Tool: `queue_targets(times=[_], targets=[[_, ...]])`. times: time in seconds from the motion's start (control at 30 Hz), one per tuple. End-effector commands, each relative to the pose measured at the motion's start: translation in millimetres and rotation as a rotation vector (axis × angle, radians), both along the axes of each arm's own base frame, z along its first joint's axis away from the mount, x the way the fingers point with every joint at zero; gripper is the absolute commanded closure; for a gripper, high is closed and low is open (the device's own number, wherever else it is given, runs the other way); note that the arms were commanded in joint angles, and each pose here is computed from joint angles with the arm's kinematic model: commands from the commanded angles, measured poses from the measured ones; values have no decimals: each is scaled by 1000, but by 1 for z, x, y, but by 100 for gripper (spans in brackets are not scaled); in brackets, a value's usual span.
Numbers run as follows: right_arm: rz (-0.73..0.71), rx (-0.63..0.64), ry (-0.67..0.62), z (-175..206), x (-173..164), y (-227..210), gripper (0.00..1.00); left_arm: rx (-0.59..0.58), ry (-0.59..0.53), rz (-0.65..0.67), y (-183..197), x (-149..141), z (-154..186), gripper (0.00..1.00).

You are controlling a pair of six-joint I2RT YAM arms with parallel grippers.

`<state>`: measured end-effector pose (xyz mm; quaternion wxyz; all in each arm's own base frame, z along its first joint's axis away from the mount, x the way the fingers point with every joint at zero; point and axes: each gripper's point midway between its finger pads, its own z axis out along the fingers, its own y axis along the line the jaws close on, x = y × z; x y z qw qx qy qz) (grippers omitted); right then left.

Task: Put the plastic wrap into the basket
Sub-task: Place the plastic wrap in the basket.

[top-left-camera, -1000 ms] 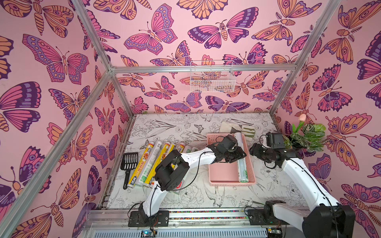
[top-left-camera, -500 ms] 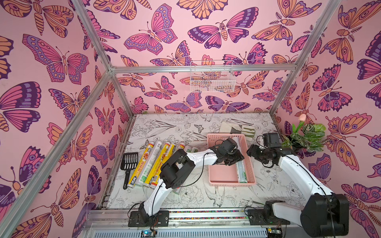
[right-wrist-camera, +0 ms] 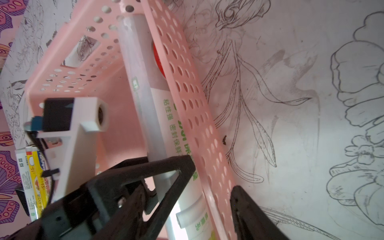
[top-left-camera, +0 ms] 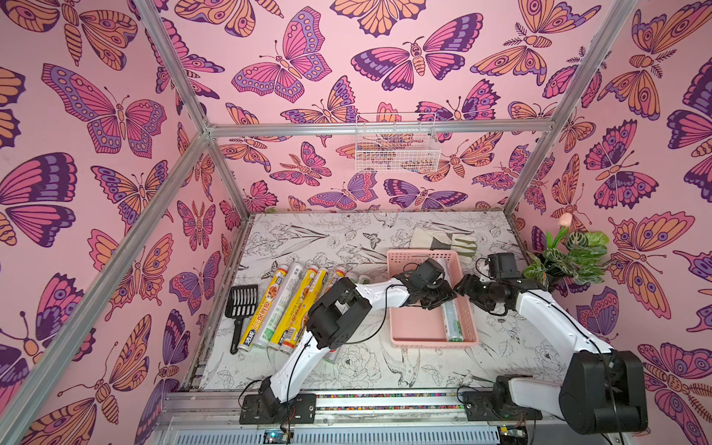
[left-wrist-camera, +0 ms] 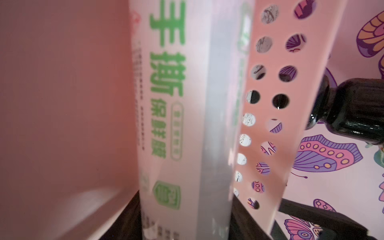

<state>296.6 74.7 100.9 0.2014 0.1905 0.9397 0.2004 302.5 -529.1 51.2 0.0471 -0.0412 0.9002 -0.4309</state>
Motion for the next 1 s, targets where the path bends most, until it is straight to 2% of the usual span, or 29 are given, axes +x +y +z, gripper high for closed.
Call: queue_targets(times=[0.0,0.37,0.5,0.8,0.97], targets=[[-41,-15,-27,6,2,-8,31,-87,-35,-15,-12,9,29,58],[-64,-52,-75,19,1,-17,30,-77,-28,-25,-8,8,31,39],[-70,-59,-91,24,1,-19,30,-79,-26,-28,-8,7,32,35],[-75,-71,-136,39,1,-22,30,-83,-68,-43,-1,5,50,36],[-61,-38,-244,66,6,-17,30,-16,-206,-45,21,7,74,36]])
